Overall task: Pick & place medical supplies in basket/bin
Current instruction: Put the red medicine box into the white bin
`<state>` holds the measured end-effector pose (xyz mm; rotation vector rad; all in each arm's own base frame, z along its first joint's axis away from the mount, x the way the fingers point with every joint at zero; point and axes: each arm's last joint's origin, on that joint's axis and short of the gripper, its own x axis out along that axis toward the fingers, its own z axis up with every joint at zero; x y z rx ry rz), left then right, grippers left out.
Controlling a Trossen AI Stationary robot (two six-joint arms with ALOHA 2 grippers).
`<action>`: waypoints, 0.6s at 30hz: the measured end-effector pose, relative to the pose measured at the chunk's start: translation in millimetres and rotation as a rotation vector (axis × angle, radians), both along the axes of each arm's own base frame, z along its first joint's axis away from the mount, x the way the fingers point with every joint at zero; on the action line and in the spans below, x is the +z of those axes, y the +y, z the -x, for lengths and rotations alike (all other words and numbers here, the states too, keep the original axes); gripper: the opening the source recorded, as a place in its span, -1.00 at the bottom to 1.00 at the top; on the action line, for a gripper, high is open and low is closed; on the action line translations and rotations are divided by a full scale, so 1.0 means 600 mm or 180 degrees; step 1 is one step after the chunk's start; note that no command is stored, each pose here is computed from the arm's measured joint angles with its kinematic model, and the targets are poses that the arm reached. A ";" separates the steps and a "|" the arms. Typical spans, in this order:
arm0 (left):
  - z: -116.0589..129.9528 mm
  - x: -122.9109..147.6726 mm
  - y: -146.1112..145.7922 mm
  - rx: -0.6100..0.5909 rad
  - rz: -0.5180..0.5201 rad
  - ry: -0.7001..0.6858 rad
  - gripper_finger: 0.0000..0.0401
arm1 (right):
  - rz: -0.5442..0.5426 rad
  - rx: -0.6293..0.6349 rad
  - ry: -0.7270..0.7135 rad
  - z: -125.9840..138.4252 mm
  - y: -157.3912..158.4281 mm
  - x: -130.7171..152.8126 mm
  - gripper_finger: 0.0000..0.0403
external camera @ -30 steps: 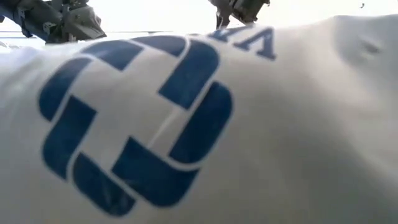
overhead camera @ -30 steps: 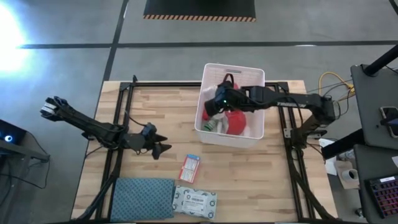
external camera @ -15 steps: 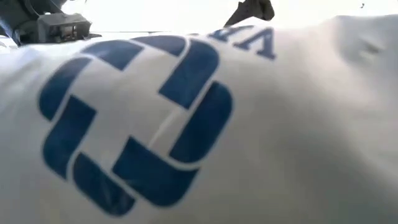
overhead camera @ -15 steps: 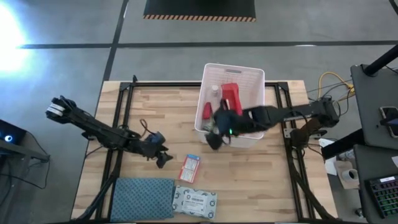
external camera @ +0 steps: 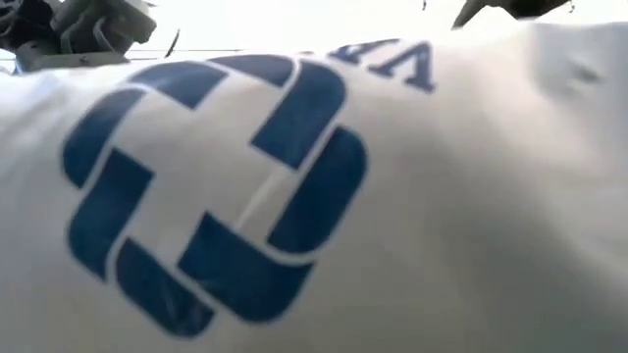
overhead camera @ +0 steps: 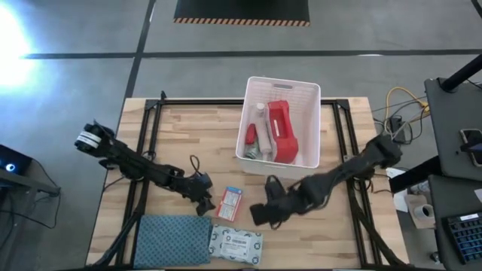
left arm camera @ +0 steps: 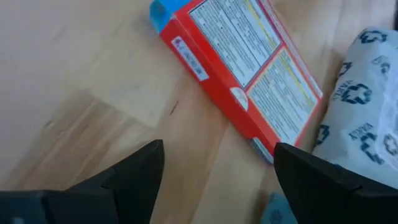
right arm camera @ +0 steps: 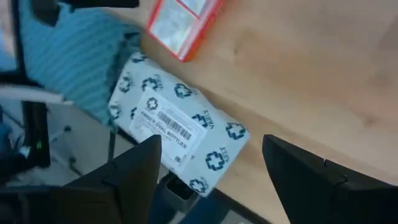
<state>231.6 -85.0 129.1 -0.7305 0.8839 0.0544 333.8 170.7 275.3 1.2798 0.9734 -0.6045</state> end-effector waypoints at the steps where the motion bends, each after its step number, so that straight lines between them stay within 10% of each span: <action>1: -0.004 -0.002 -0.002 -0.0008 0.0005 0.0002 0.40 | -0.0034 -0.0077 0.0011 -0.004 0.010 -0.012 0.32; 18: -0.019 0.011 -0.009 -0.0194 0.0219 -0.0205 0.40 | -0.0060 -0.1057 -0.0531 -0.111 0.018 -0.238 0.28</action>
